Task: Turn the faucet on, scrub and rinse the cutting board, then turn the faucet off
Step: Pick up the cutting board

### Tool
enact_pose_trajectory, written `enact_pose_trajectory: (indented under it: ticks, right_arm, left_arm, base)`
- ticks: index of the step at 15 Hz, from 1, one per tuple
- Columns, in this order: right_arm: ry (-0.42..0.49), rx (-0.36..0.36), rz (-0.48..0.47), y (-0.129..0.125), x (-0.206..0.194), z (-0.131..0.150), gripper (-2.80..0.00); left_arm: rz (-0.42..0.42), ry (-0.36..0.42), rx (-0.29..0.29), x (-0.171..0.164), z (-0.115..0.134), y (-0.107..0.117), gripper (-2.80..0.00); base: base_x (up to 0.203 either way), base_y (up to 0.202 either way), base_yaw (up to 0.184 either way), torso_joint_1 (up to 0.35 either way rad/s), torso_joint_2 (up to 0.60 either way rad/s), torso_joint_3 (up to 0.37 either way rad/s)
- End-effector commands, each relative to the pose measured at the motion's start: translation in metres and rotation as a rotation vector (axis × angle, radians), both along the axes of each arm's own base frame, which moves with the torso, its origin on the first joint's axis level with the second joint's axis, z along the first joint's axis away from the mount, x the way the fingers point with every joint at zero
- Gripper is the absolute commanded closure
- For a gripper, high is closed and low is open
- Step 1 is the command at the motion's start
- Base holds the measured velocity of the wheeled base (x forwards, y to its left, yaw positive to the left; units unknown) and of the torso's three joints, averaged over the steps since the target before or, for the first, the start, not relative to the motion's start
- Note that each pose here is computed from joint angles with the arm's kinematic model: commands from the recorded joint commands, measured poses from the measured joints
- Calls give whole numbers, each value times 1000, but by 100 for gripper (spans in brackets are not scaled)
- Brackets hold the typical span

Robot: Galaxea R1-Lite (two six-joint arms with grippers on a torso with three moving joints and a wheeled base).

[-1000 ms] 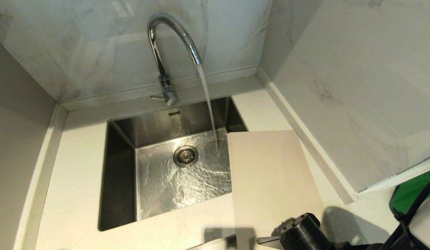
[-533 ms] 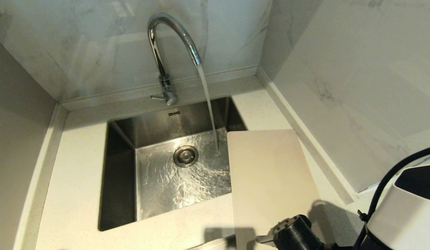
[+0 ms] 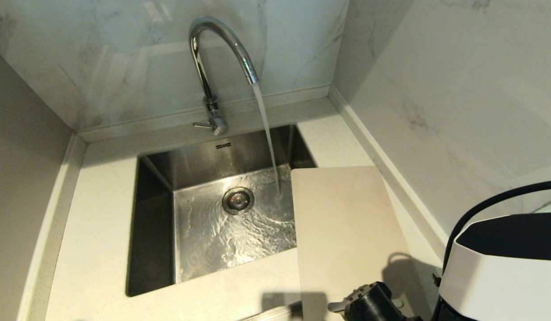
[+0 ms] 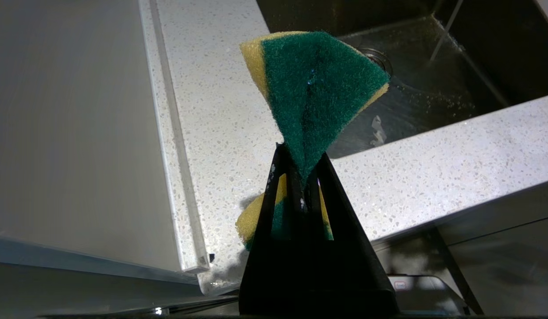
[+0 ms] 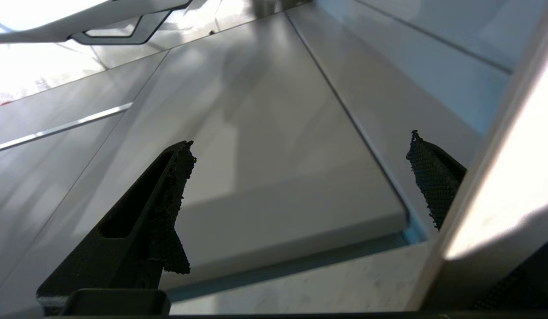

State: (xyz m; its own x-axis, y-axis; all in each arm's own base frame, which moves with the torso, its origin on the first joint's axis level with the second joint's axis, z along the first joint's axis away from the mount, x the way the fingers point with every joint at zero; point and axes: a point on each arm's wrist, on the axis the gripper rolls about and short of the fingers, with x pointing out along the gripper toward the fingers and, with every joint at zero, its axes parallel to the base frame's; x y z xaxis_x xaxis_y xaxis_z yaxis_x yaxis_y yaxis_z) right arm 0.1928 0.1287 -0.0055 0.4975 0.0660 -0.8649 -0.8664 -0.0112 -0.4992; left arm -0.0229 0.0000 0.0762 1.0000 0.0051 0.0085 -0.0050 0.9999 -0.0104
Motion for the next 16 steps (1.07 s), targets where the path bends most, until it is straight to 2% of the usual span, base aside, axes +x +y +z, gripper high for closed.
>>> enact_pose_trajectory:
  ticks: [1, 5, 6, 13, 16]
  right_arm:
    - [-15, -12, 1, 1, 2, -5, -280]
    - [-42, -9, -5, 2, 4, -16, -280]
    - [-49, -15, 1, 3, 5, -16, 0]
    - [-68, -22, -4, 0, 1, -10, 0]
    - [-106, -62, 26, -5, -4, 0, 0]
  left_arm:
    - [1, 2, 0, 0, 0, 0, 0]
    - [1, 2, 0, 0, 0, 0, 0]
    - [1, 2, 0, 0, 0, 0, 0]
    - [1, 2, 0, 0, 0, 0, 0]
    - [1, 2, 0, 0, 0, 0, 0]
  base:
    - [0, 0, 0, 0, 0, 0]
    - [0, 0, 0, 0, 0, 0]
    - [0, 0, 0, 0, 0, 0]
    - [0, 0, 0, 0, 0, 0]
    - [0, 0, 0, 0, 0, 0]
